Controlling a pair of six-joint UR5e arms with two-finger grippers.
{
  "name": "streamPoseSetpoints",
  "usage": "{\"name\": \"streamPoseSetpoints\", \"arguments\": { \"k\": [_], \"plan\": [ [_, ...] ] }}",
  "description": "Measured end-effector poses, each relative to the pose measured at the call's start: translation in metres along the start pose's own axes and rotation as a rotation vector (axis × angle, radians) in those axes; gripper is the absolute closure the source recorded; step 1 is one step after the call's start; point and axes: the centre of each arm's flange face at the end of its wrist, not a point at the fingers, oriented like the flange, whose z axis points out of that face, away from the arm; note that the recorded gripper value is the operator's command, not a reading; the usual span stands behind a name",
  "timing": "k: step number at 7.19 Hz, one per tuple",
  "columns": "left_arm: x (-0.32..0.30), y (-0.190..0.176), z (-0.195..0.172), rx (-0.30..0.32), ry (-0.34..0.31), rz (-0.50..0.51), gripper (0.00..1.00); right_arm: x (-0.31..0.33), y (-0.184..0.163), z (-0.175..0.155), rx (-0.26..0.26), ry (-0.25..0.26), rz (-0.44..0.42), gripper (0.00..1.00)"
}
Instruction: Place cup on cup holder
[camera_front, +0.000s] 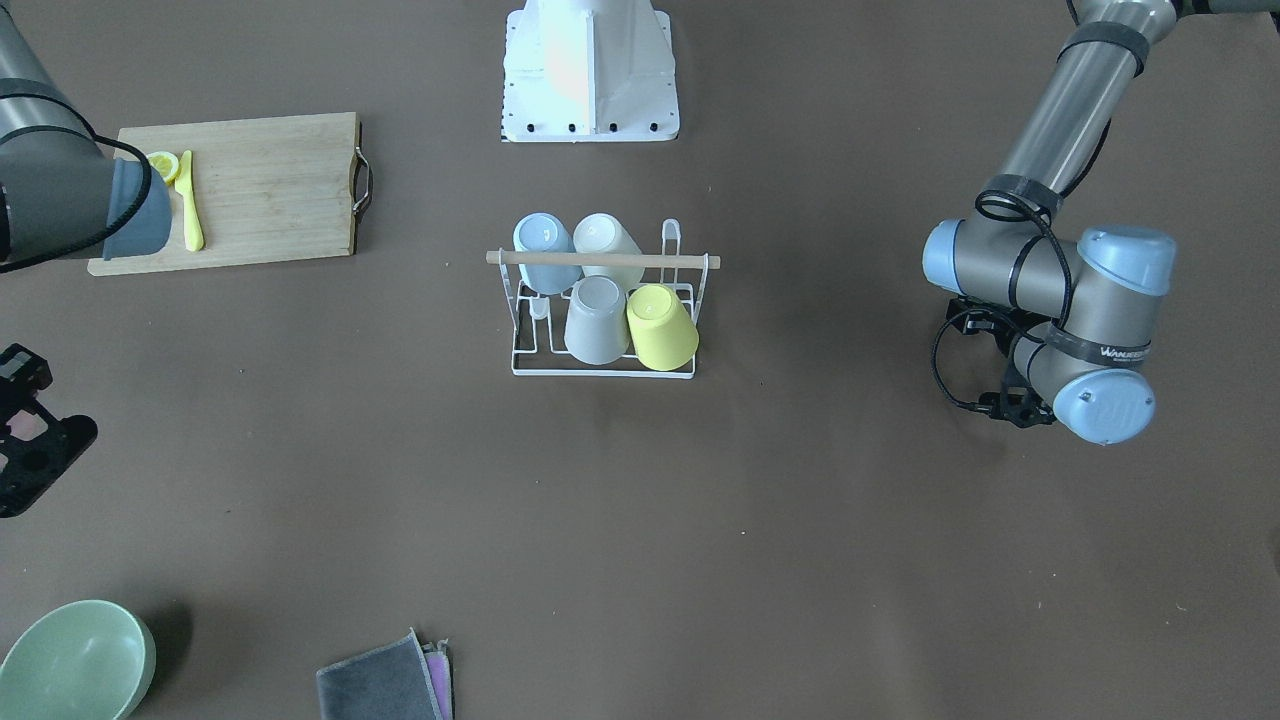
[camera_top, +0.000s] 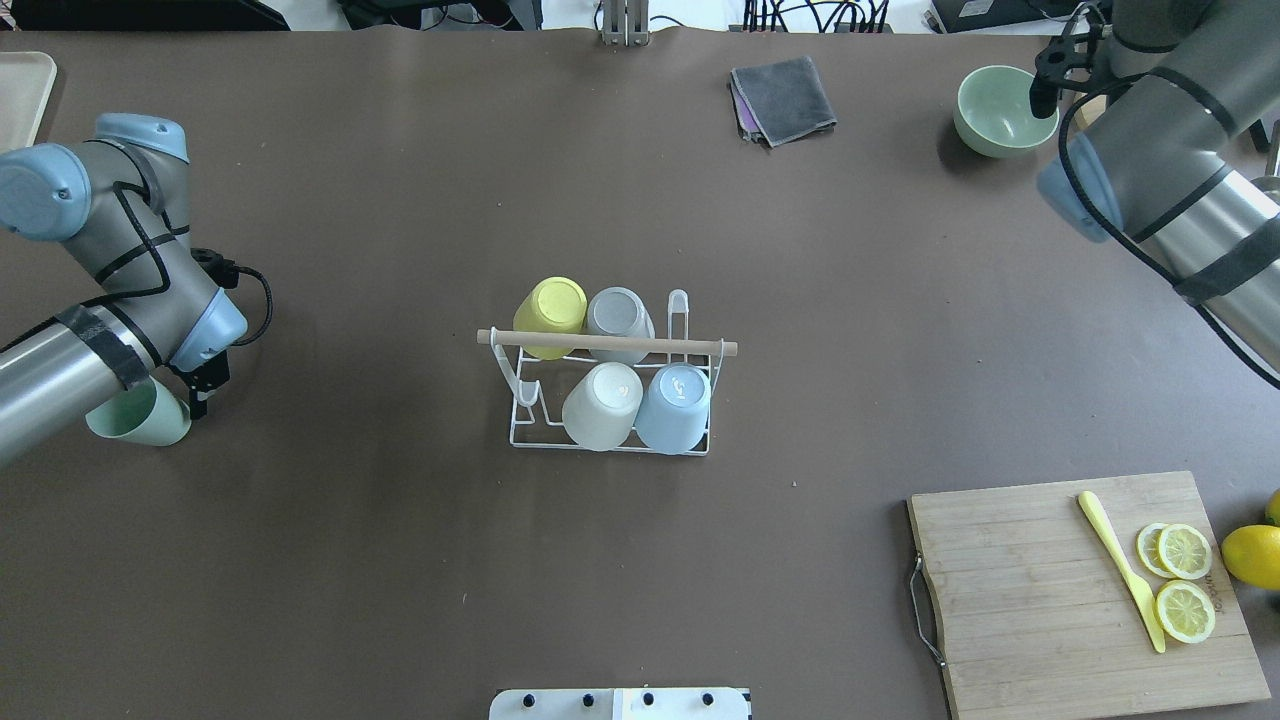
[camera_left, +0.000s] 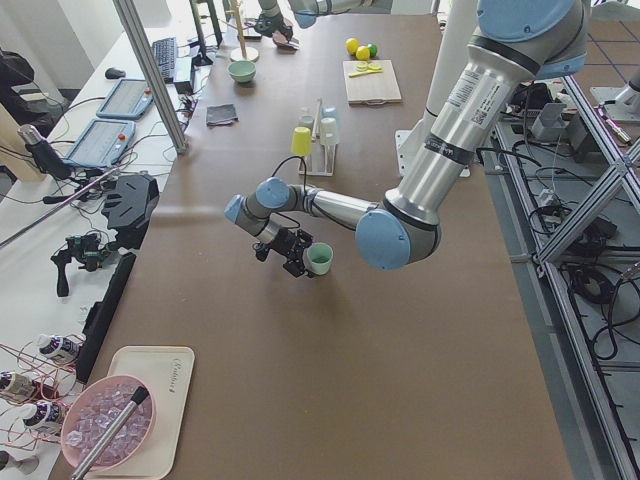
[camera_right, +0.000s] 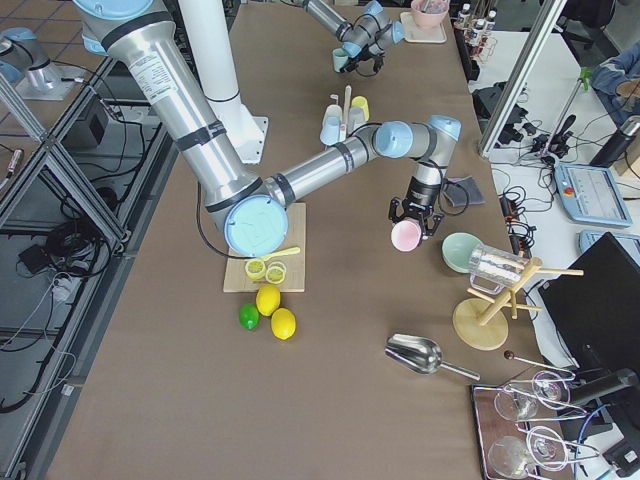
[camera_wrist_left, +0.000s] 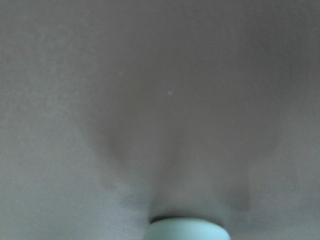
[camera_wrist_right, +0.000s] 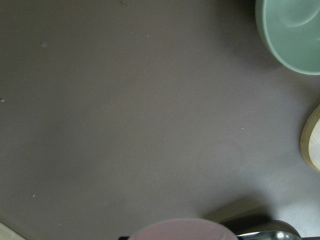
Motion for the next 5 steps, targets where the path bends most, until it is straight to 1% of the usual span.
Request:
{"name": "streamPoseSetpoints", "arguments": {
  "k": [1, 2, 3, 5],
  "plan": [
    [0.002, -0.001, 0.000, -0.002, -0.001, 0.001, 0.02, -0.003, 0.017, -0.005, 0.058, -0.024, 0.029, 1.00],
    [0.005, -0.001, 0.001, -0.005, -0.003, 0.002, 0.02, -0.007, 0.026, -0.012, 0.110, -0.048, 0.057, 1.00],
    [0.007, -0.002, 0.002, -0.009, -0.006, 0.002, 0.02, -0.009, 0.030, -0.016, 0.171, -0.072, 0.067, 1.00],
    [0.007, -0.001, 0.004, -0.015, -0.008, 0.000, 0.02, -0.012, 0.033, -0.009, 0.303, -0.105, 0.112, 1.00]
  ]
}}
